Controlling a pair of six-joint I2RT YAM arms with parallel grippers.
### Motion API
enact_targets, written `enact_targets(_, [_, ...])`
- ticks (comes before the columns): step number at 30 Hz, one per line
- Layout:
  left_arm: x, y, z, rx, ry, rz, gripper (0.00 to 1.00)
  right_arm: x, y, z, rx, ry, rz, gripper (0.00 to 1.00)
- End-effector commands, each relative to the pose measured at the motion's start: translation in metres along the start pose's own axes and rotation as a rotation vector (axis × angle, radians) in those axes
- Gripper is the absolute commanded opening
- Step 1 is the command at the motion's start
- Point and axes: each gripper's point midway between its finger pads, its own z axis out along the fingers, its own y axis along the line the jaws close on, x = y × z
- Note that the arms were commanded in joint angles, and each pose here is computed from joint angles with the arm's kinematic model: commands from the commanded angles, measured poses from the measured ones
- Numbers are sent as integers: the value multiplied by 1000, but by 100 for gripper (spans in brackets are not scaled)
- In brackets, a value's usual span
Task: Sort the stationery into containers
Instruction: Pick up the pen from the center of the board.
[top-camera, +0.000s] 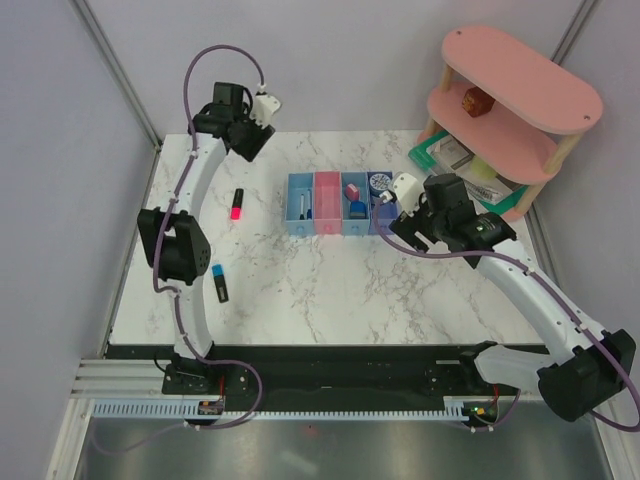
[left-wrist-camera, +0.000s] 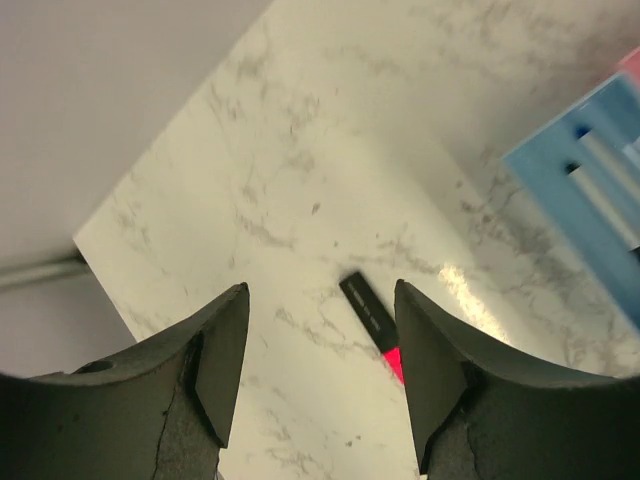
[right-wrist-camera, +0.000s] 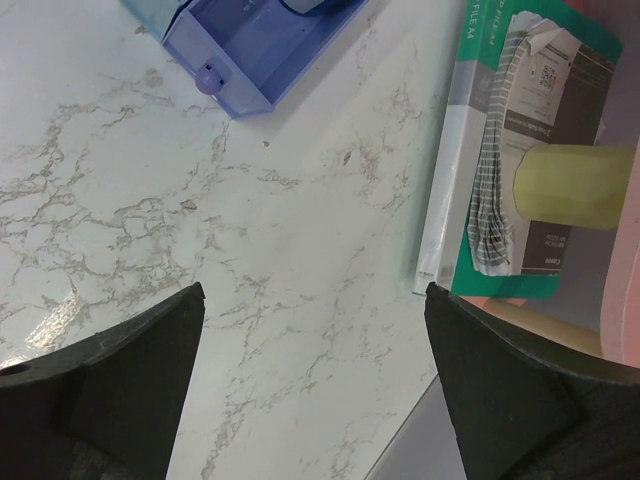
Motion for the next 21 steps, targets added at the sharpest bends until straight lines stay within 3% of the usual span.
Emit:
enact_targets(1, [67,-13,22,47,165,-102,66,-25,-13,-2,26,-64,34,98])
enact_targets(11, [130,-20,68,78,320,-219,67,-25,-12,-2,21,-63,41,98])
enact_targets(21, [186,-40,69,113,464,-321,66,-29,-12,-1,11,-70,39,98])
